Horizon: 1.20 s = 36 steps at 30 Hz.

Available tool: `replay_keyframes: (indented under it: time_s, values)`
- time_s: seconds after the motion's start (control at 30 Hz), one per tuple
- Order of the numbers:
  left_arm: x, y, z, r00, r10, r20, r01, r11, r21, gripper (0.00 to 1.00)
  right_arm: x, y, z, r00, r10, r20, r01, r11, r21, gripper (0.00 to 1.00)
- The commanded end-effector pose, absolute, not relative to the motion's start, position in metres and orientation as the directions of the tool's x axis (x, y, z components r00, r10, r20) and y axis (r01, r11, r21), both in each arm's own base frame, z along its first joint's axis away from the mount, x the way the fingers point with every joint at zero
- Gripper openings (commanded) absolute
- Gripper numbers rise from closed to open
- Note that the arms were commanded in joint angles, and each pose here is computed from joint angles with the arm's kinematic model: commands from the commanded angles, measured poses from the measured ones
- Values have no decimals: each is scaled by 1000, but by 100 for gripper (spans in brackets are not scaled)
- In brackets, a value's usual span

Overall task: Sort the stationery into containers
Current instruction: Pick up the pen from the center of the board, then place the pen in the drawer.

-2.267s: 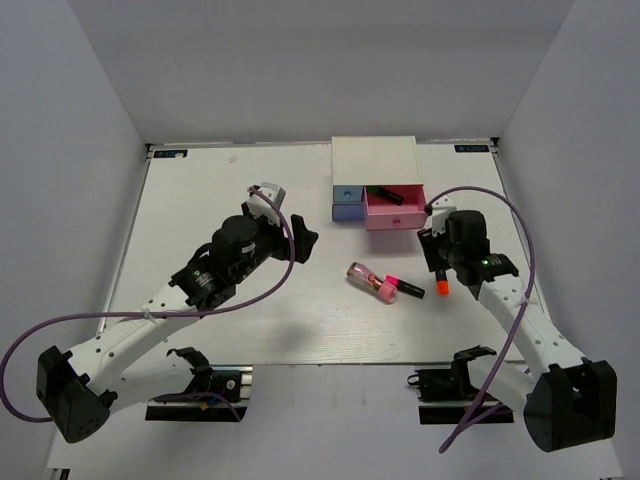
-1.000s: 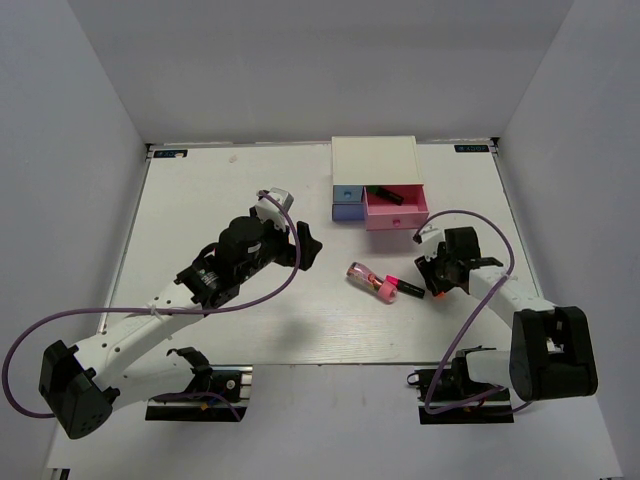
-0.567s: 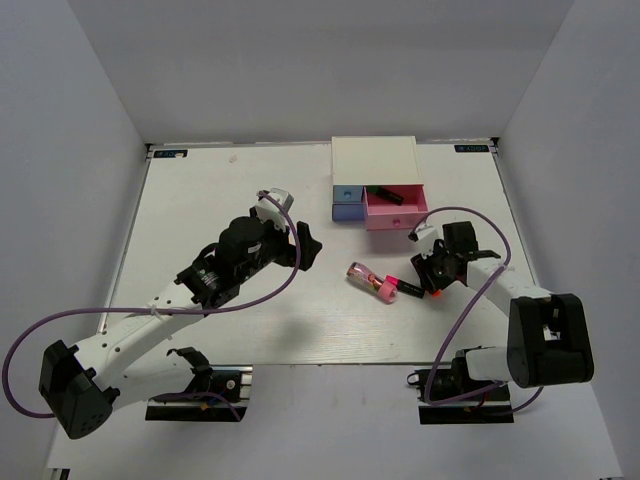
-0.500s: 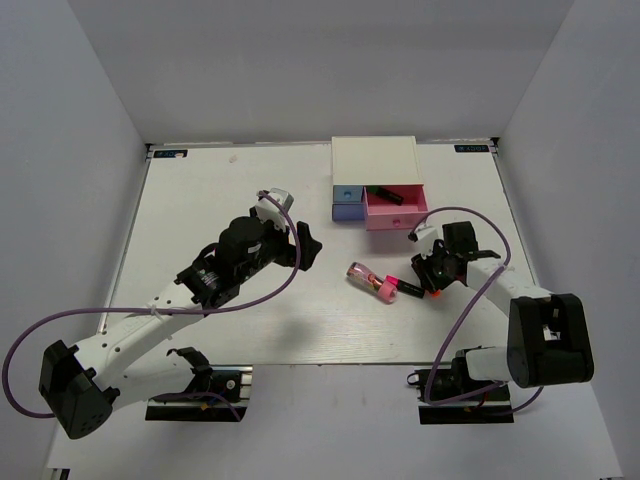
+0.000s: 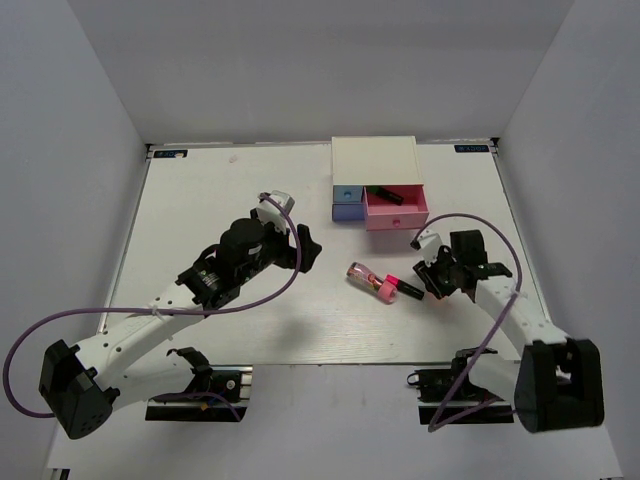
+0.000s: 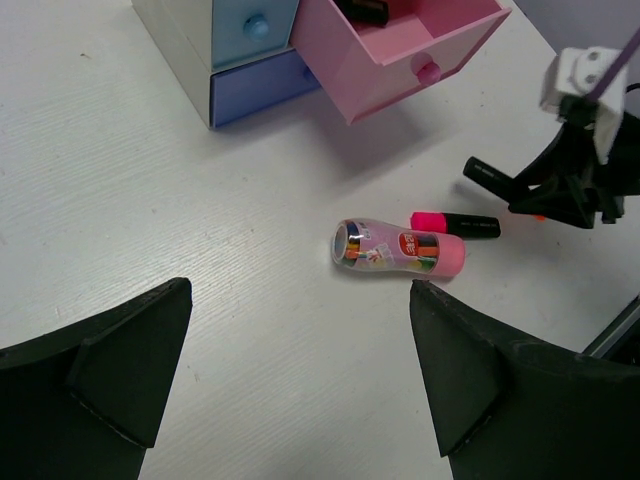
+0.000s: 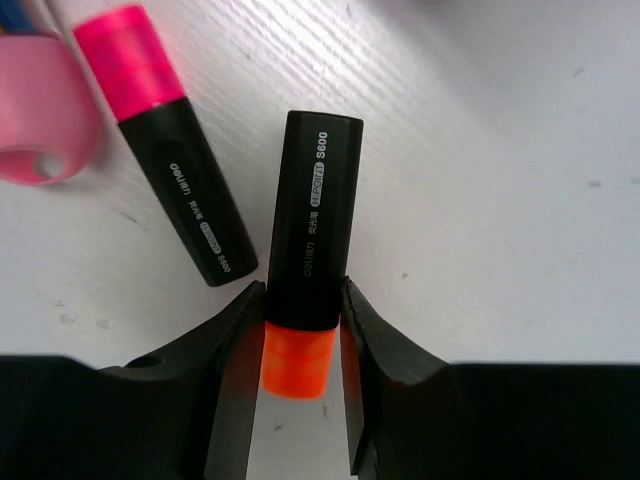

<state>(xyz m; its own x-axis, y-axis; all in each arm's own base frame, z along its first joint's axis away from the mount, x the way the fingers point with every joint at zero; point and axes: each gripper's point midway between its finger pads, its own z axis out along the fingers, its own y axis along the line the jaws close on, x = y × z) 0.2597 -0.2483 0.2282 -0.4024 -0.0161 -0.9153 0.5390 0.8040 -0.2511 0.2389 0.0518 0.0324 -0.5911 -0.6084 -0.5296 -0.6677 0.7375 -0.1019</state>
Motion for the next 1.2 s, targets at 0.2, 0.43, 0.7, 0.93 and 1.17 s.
replay_keyframes:
  time_s: [0.2,0.43,0.7,0.93,1.17]
  values:
    - [255,-255,231,-370,13,-929,604,763,-230,99,265,73,160,-200,-687,-699,-742,572,-349,9]
    - [254,-256,231,-360,28,-933,617,757,-216,99,311,100,227,-12,-692,-721,-785,453,-422,9]
    - [258,-256,221,-366,60,-929,613,767,-191,99,352,124,270,234,-712,-662,-786,262,-561,15]
    - [258,-255,219,-360,81,-929,618,767,-173,99,386,143,250,248,-728,-640,-832,179,-525,17]
    - [257,-256,219,-356,89,-930,629,759,-168,99,410,152,220,193,-736,-649,-871,176,-458,32]
